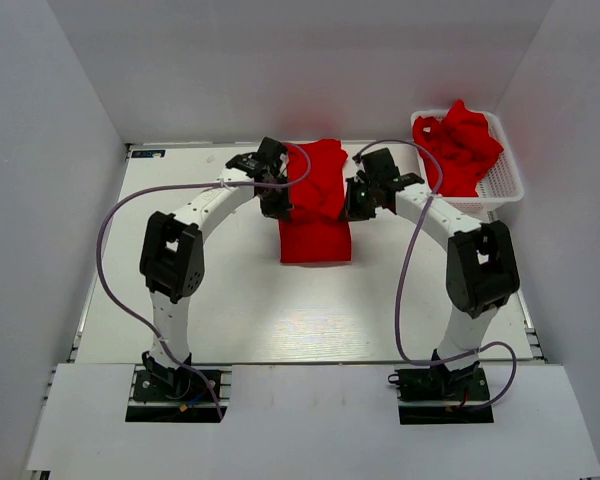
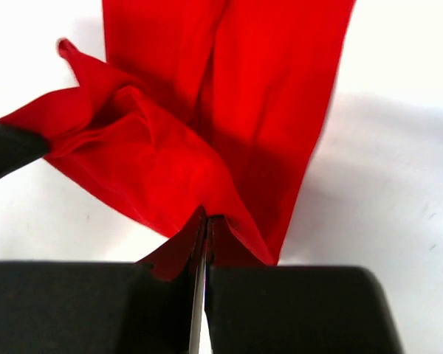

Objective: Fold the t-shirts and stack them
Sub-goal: Fold the folded rectangular tshirt in 1/3 of the way, then grab one side of the 2/3 rectangular tshirt with both arms, then fold the long partially folded tshirt into a neat square

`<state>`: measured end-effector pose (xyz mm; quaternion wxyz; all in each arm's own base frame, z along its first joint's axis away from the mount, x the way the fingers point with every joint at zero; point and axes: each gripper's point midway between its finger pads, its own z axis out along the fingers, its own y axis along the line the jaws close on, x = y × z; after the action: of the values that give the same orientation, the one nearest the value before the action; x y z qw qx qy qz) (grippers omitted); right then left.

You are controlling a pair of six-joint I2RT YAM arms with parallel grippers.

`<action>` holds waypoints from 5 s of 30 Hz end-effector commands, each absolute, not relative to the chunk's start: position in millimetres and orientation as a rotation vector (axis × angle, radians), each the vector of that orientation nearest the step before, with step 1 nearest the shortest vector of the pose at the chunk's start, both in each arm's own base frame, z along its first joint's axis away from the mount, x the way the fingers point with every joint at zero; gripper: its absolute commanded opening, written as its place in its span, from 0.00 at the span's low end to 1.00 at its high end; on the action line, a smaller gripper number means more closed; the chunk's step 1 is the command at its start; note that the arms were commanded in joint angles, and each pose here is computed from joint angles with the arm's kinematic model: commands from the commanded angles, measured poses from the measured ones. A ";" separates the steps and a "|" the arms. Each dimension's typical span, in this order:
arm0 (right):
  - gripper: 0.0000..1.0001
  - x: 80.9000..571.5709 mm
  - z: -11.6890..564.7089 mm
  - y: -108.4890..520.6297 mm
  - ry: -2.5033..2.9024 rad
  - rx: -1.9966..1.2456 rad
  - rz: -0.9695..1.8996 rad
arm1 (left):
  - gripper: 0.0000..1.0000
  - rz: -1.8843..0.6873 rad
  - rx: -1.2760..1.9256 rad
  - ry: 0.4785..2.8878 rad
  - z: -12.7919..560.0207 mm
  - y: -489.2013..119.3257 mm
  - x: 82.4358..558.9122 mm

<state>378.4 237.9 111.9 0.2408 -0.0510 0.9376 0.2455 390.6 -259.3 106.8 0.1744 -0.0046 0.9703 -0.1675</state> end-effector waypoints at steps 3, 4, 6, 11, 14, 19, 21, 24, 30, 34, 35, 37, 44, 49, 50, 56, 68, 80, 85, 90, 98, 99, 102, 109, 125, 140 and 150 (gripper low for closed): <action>0.00 413.6 122.3 233.3 2.530 -0.160 0.643 | 0.00 -0.467 0.034 2.661 126.0 -253.9 428.0; 0.00 414.2 122.8 232.9 2.530 -0.154 0.649 | 0.00 -0.477 0.035 2.640 130.4 -256.0 432.3; 0.00 425.9 129.2 232.0 2.505 -0.156 0.653 | 0.00 -0.465 0.071 2.613 133.2 -257.0 440.3; 0.00 444.3 125.3 236.0 2.502 -0.190 0.698 | 0.00 -0.395 0.057 2.601 126.7 -240.6 457.3; 0.00 450.4 121.1 238.9 2.520 -0.189 0.732 | 0.00 -0.414 0.063 2.566 129.8 -241.8 468.8; 0.00 461.4 115.2 234.3 2.528 -0.151 0.731 | 0.00 -0.407 0.073 2.537 117.3 -245.8 483.2; 0.00 467.6 113.1 233.1 2.518 -0.147 0.725 | 0.00 -0.404 0.058 2.504 120.8 -242.7 492.4; 0.00 475.7 105.7 233.6 2.522 -0.130 0.738 | 0.00 -0.385 0.071 2.507 109.0 -242.9 498.4; 0.00 491.4 94.2 231.0 2.524 -0.097 0.770 | 0.00 -0.327 0.063 2.506 95.9 -239.6 510.6; 0.03 501.6 94.2 237.2 2.498 -0.107 0.829 | 0.03 -0.330 0.052 2.487 100.7 -237.5 518.8; 0.09 503.6 93.7 234.7 2.493 -0.106 0.829 | 0.06 -0.318 0.047 2.485 100.6 -235.8 519.6; 0.30 507.8 99.6 240.3 2.461 -0.135 0.860 | 0.48 -0.310 0.042 2.474 104.0 -235.1 522.1; 0.90 502.5 133.7 238.7 2.403 -0.207 0.873 | 1.00 -0.334 0.029 2.403 148.3 -227.6 517.8; 0.90 470.6 140.1 229.4 2.405 -0.230 0.847 | 1.00 -0.336 0.029 2.399 164.5 -215.6 489.1; 0.90 456.3 147.9 226.0 2.397 -0.233 0.842 | 1.00 -0.334 0.046 2.449 147.9 -216.2 473.2; 0.90 390.0 112.1 209.9 2.474 -0.172 0.825 | 1.00 -0.450 0.109 2.588 102.6 -226.8 407.9; 0.90 352.6 62.4 219.5 2.584 -0.133 0.881 | 1.00 -0.419 0.168 2.670 55.8 -233.7 365.5; 0.84 359.9 34.7 227.2 2.625 -0.123 0.909 | 0.73 -0.463 0.220 2.690 25.3 -245.7 365.2; 0.69 353.9 25.7 230.2 2.657 -0.119 0.938 | 0.59 -0.492 0.232 2.729 10.7 -245.2 352.4; 0.46 347.5 18.4 230.4 2.663 -0.120 0.953 | 0.54 -0.534 0.229 2.706 11.4 -248.5 350.1; 0.04 355.1 15.2 224.9 2.606 -0.124 0.897 | 0.00 -0.506 0.202 2.716 4.3 -245.1 350.2; 0.00 351.3 13.8 224.6 2.604 -0.130 0.896 | 0.00 -0.510 0.202 2.707 8.0 -245.5 351.1; 0.00 350.3 25.8 228.0 2.528 -0.165 0.936 | 0.00 -0.516 0.190 2.703 16.3 -242.6 345.0; 0.00 312.0 51.6 220.2 2.473 -0.248 0.899 | 0.00 -0.559 0.229 2.710 50.1 -242.9 303.4; 0.00 270.6 152.7 202.7 2.361 -0.230 0.818 | 0.00 -0.603 0.199 2.609 175.4 -246.1 287.6; 0.00 375.4 205.0 218.3 2.299 -0.195 0.712 | 0.00 -0.367 -0.083 2.626 183.1 -229.6 404.6; 0.00 445.1 184.9 217.8 2.355 -0.164 0.701 | 0.00 -0.421 -0.097 2.532 187.3 -219.6 473.9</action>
<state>423.7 229.8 178.0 0.3209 -0.0644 0.9022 0.2809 450.6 -235.0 152.0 0.2307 -0.0375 0.9602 -0.1528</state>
